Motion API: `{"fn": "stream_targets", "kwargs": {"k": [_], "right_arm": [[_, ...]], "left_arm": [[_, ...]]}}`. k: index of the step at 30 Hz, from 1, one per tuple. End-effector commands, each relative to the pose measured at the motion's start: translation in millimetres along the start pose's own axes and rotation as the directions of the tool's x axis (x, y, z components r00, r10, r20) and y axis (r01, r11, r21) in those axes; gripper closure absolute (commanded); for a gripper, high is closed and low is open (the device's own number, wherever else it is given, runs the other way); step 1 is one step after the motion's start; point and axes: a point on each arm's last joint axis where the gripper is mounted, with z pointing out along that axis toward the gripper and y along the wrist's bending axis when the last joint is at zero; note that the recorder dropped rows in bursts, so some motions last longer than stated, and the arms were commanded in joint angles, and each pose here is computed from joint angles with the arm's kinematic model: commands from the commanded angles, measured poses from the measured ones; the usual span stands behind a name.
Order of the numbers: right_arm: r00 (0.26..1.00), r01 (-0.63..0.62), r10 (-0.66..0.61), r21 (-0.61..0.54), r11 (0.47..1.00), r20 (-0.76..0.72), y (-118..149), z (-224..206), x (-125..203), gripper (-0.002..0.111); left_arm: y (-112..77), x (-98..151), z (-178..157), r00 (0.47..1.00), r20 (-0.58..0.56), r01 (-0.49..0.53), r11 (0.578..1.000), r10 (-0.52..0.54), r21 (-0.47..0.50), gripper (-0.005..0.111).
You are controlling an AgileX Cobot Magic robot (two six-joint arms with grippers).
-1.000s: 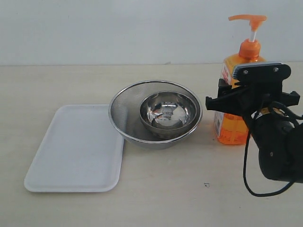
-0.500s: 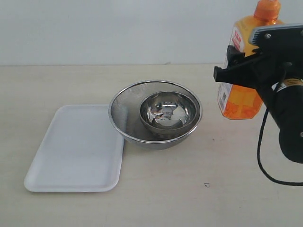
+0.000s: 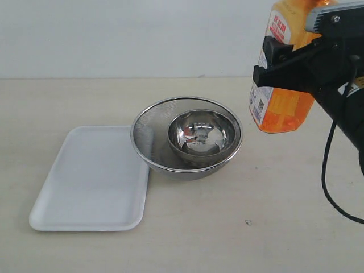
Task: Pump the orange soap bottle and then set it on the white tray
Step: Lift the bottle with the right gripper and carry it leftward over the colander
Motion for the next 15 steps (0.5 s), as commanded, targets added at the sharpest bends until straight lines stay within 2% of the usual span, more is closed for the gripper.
{"fn": "stream_targets", "kwargs": {"k": [1,6,15], "right_arm": [[0.988,-0.012,0.017,-0.028,1.0,0.152,0.7,-5.0,-25.7,0.108],[0.99,-0.025,0.041,-0.117,0.993,0.138,11.8,-2.0,-36.6,0.108],[0.983,0.002,0.049,-0.279,0.96,0.178,62.0,2.0,-74.9,0.108]], "left_arm": [[-0.6,1.9,-0.1,1.0,-0.008,0.008,1.0,-0.008,0.012,0.102],[-0.6,1.9,-0.1,1.0,-0.008,0.008,1.0,-0.008,0.012,0.102],[-0.6,1.9,-0.1,1.0,-0.008,0.008,1.0,-0.008,0.012,0.102]]}}
